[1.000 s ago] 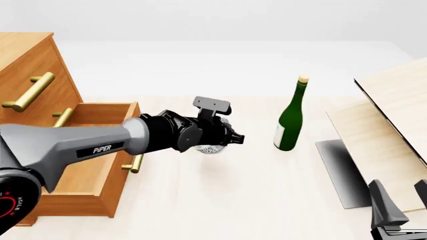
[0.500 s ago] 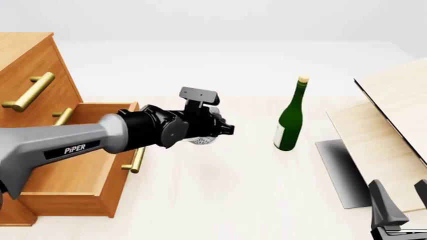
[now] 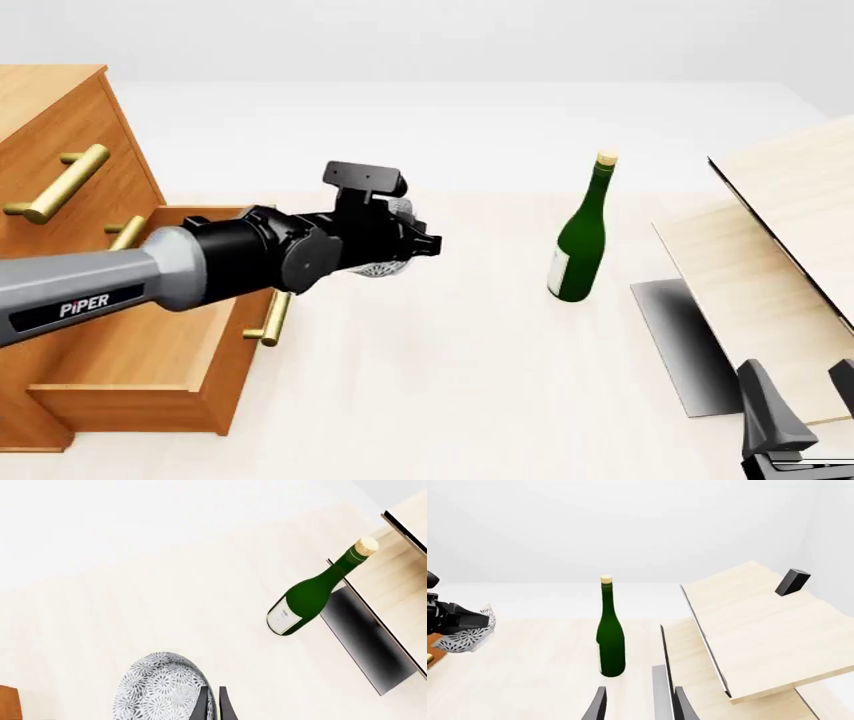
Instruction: Put the bowl in the bottom drawer of the cabinet.
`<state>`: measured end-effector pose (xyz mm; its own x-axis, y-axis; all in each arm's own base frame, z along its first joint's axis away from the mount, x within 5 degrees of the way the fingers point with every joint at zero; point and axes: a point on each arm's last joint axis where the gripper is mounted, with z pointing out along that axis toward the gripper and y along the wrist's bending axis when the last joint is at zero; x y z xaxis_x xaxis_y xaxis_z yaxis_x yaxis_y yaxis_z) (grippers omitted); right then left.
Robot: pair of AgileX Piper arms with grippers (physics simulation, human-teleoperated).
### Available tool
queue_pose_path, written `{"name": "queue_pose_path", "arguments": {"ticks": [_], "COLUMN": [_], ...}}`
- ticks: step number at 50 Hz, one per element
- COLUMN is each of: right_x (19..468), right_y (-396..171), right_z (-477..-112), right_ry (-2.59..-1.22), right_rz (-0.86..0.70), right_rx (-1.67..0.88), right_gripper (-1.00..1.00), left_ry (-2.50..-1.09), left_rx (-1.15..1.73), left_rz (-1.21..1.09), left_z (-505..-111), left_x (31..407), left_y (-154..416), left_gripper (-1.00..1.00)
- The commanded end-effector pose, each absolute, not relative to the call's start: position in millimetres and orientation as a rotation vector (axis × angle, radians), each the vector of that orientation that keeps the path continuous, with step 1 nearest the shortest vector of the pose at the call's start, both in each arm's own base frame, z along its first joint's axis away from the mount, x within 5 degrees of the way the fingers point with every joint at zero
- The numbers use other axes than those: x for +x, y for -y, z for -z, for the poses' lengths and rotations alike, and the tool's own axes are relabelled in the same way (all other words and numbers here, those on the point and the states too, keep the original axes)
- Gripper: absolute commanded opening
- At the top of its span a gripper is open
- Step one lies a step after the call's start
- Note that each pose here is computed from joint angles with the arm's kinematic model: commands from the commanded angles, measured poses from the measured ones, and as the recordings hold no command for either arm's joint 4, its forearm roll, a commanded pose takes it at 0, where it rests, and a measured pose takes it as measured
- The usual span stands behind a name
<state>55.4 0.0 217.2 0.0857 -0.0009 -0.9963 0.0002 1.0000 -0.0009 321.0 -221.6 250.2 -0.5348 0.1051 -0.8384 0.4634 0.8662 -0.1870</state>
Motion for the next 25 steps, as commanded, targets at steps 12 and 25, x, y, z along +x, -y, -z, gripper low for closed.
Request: {"name": "queue_pose_path", "arguments": {"ticks": [12, 25], "right_x": [55, 55], "right_y": [0, 0], "right_z": [-217, -217], "right_ry": [-1.485, -1.485], "right_rz": [0.001, 0.001], "right_rx": [0.0, -0.001], "right_gripper": [1.0, 1.0], "left_ry": [-2.071, -2.057], "left_rx": [0.363, 0.323], "left_rz": [0.457, 0.459], "left_z": [-263, -267], "left_x": [316, 316], "left_y": [193, 184], "left_gripper": [-1.0, -1.0]}}
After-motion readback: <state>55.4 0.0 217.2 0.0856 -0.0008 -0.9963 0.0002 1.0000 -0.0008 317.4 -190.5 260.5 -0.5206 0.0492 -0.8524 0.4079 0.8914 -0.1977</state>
